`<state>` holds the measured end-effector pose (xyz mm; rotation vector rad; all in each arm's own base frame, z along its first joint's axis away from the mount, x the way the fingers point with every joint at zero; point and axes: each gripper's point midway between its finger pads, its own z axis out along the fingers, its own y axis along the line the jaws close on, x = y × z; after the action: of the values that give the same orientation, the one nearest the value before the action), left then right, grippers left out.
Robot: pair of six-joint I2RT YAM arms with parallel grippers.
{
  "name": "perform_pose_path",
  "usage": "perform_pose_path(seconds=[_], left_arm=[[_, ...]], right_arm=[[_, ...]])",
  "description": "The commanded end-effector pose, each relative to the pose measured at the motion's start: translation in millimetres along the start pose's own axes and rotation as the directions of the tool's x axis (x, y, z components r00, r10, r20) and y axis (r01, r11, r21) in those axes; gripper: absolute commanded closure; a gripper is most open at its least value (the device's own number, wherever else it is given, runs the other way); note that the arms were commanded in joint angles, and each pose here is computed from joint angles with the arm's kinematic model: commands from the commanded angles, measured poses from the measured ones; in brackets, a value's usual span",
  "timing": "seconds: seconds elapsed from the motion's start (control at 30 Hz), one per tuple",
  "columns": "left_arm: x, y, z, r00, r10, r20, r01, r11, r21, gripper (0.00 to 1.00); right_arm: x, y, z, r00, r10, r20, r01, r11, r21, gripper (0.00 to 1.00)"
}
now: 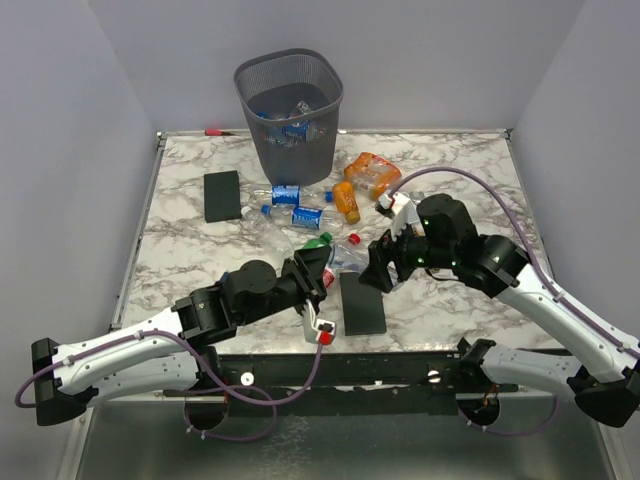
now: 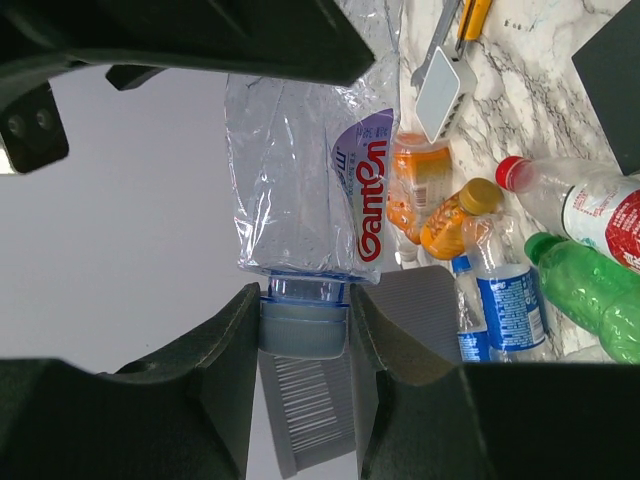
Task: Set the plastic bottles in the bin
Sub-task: Pick up the plastic bottle from the corner of the board.
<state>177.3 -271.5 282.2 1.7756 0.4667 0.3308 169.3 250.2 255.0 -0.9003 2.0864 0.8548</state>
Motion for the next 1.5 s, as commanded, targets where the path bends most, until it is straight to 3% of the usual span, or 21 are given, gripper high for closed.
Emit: perform_pose_path(seconds=[0.0, 0.23, 0.27, 0.3, 0.37, 0.4, 0.43, 0.47, 0.6, 0.67, 0.73, 0.77, 0.87, 0.93, 1.0, 1.07, 1.17, 1.33, 1.47], left_arm=[[-8, 11, -4, 0.999, 0.01, 0.045, -0.01, 1.0, -0.003, 1.0], [-8, 16, -3, 0.999, 0.011, 0.041, -0.011, 1.0, 0.001, 1.0], [-8, 16, -3, 0.999, 0.008, 0.039, -0.008, 1.0, 0.002, 0.95], [-7, 16, -3, 0.999, 0.0, 0.037, 0.0, 1.0, 0.0, 0.83], [-6, 17, -4, 0.999, -0.038, 0.027, 0.038, 0.999, -0.005, 0.48], [-4, 16, -4, 0.998, -0.062, 0.017, 0.062, 0.998, -0.006, 0.09], [-2, 15, -5, 0.997, -0.082, 0.006, 0.082, 0.997, -0.01, 0.02], [-2, 16, -6, 0.995, -0.102, 0.004, 0.102, 0.995, -0.017, 0.01], [0, 27, -11, 0.97, -0.244, 0.016, 0.244, 0.965, -0.098, 0.01], [1, 37, -14, 0.923, -0.383, 0.038, 0.384, 0.91, -0.158, 0.01], [1, 50, -16, 0.822, -0.561, 0.098, 0.567, 0.79, -0.231, 0.01], [1, 61, -17, 0.729, -0.666, 0.159, 0.681, 0.679, -0.274, 0.01], [-6, 96, -20, 0.314, -0.864, 0.394, 0.94, 0.223, -0.259, 0.01], [-23, 122, -20, 0.047, -0.84, 0.54, 0.993, -0.019, -0.115, 0.01], [-42, 144, -22, -0.158, -0.756, 0.635, 0.986, -0.151, 0.065, 0.01], [-45, 161, -22, -0.309, -0.675, 0.67, 0.949, -0.262, 0.174, 0.01], [-30, 177, -12, -0.422, -0.619, 0.663, 0.9, -0.376, 0.221, 0.01], [-33, 189, 13, -0.529, -0.642, 0.555, 0.848, -0.382, 0.367, 0.01], [-33, 183, 28, -0.56, -0.645, 0.519, 0.828, -0.411, 0.382, 0.01]], right_arm=[[4, -25, 11, 0.997, -0.078, -0.019, 0.08, 0.985, 0.155, 0.27], [5, -24, 14, 0.994, -0.106, -0.009, 0.106, 0.983, 0.151, 0.63], [5, -24, 13, 0.994, -0.108, -0.003, 0.107, 0.983, 0.152, 0.66], [4, -24, 11, 0.994, -0.109, 0.005, 0.107, 0.983, 0.152, 0.69], [1, -22, 5, 0.993, -0.113, 0.033, 0.106, 0.982, 0.155, 0.73], [-1, -21, 1, 0.992, -0.113, 0.052, 0.104, 0.982, 0.16, 0.74], [-4, -21, -4, 0.991, -0.114, 0.076, 0.1, 0.981, 0.168, 0.75], [-7, -21, -10, 0.989, -0.111, 0.102, 0.091, 0.98, 0.178, 0.76], [-23, -33, -40, 0.963, -0.073, 0.26, -0.005, 0.957, 0.29, 0.79], [-30, -42, -58, 0.93, -0.029, 0.368, -0.104, 0.936, 0.337, 0.79], [-35, -42, -68, 0.882, -0.008, 0.471, -0.16, 0.935, 0.316, 0.79], [-36, -39, -70, 0.86, 0.0, 0.51, -0.17, 0.943, 0.287, 0.78], [-37, -27, -69, 0.811, 0.021, 0.585, -0.167, 0.966, 0.198, 0.77], [-35, -27, -67, 0.785, 0.038, 0.618, -0.181, 0.969, 0.169, 0.77], [-35, -26, -66, 0.768, 0.05, 0.638, -0.188, 0.971, 0.15, 0.77], [-37, -23, -65, 0.756, 0.057, 0.652, -0.182, 0.975, 0.126, 0.77], [-37, -17, -61, 0.751, 0.065, 0.657, -0.162, 0.983, 0.088, 0.77], [-33, -14, -54, 0.757, 0.085, 0.648, -0.161, 0.985, 0.059, 0.77], [-31, -12, -50, 0.762, 0.092, 0.641, -0.158, 0.986, 0.045, 0.77]])
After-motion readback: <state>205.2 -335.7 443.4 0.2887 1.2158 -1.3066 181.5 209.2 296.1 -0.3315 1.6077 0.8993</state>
